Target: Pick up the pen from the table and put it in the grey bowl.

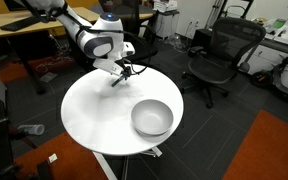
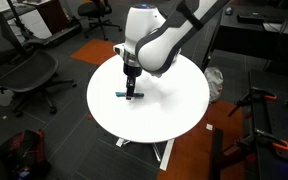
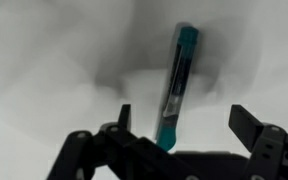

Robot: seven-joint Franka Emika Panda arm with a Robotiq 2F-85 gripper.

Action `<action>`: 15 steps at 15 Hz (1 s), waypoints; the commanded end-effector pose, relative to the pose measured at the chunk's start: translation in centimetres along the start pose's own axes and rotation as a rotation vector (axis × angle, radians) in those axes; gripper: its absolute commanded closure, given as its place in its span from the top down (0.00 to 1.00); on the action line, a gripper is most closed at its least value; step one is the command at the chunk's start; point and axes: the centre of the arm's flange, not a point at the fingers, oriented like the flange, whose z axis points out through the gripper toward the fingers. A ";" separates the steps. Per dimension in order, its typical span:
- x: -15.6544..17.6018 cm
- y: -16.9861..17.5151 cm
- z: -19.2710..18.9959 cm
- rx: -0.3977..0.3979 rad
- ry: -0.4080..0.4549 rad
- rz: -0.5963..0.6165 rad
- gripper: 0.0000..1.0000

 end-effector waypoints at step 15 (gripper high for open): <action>1.4 0.0 -0.2 0.001 -0.042 0.053 0.05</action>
